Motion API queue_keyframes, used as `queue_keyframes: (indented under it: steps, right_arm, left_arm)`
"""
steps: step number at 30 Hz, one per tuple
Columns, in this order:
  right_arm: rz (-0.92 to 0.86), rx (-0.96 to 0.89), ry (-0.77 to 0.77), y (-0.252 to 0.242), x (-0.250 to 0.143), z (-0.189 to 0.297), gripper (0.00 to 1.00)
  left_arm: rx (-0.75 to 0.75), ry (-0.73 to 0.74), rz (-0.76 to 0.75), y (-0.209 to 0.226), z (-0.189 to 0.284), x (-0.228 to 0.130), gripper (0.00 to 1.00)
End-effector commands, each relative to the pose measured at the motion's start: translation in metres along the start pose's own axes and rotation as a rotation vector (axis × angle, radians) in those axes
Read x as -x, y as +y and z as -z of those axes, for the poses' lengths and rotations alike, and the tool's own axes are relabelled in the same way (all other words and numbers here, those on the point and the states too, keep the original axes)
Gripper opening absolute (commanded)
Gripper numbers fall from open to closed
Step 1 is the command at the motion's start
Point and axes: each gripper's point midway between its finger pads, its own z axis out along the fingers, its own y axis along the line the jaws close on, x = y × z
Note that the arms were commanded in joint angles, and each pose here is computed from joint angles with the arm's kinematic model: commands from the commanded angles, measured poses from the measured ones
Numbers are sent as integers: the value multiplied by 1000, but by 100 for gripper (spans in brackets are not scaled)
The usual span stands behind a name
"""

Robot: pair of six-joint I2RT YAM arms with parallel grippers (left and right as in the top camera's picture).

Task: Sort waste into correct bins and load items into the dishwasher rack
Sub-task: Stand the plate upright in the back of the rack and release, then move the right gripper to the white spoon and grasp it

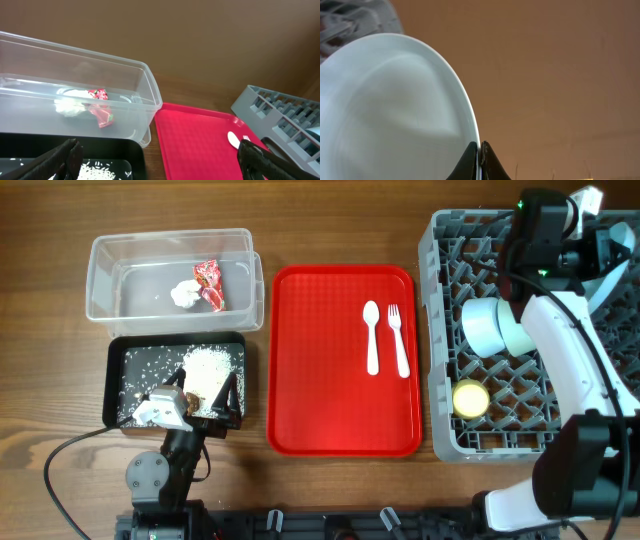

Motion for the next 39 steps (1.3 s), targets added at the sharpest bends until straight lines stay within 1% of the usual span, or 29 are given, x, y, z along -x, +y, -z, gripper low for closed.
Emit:
queue_keyframes:
  steps: [1,5,11,13,14,15,16,18,19,20,23,26,29,35,37,39]
  right_arm:
    - [179,49,-31,25,9,-5,4]
    - [261,70,-42,41,11,-7,4]
    - [280,93,-55,53,14,-8,4]
    - [279,106,-71,56,16,-6,6]
    - [279,111,-78,58,18,-5,10]
    - [280,113,-84,58,19,-3,21]
    - [280,118,-91,60,20,-2,36]
    - [273,119,-100,60,22,1,75]
    - [252,114,-102,59,24,3,90]
    - [205,97,-98,55,26,5,93]
    - [84,66,-114,40,34,14,97]
    - [19,64,-157,25,43,28,100]
    - [-56,71,-219,7,53,47,100]
    - [-225,150,-395,-27,68,114,100]
    - [-265,204,-461,-31,70,142,100]
    - [-267,309,-556,-25,72,176,100]
  left_arm:
    - [5,-8,-3,2,0,-1,100]
    - [5,-7,-3,2,0,-1,100]
    - [4,-7,-3,2,0,-1,100]
    - [5,-8,-3,2,0,-1,100]
    - [5,-8,-3,2,0,-1,100]
    - [5,-7,-3,2,0,-1,100]
    - [5,-8,-3,2,0,-1,100]
    - [5,-7,-3,2,0,-1,100]
    - [5,-8,-3,2,0,-1,100]
    - [5,-8,-3,2,0,-1,100]
    - [5,-7,-3,2,0,-1,100]
    - [5,-7,-3,2,0,-1,100]
    - [5,-7,-3,2,0,-1,100]
    - [5,-7,-3,2,0,-1,100]
    - [5,-8,-3,2,0,-1,100]
    - [5,-8,-3,2,0,-1,100]
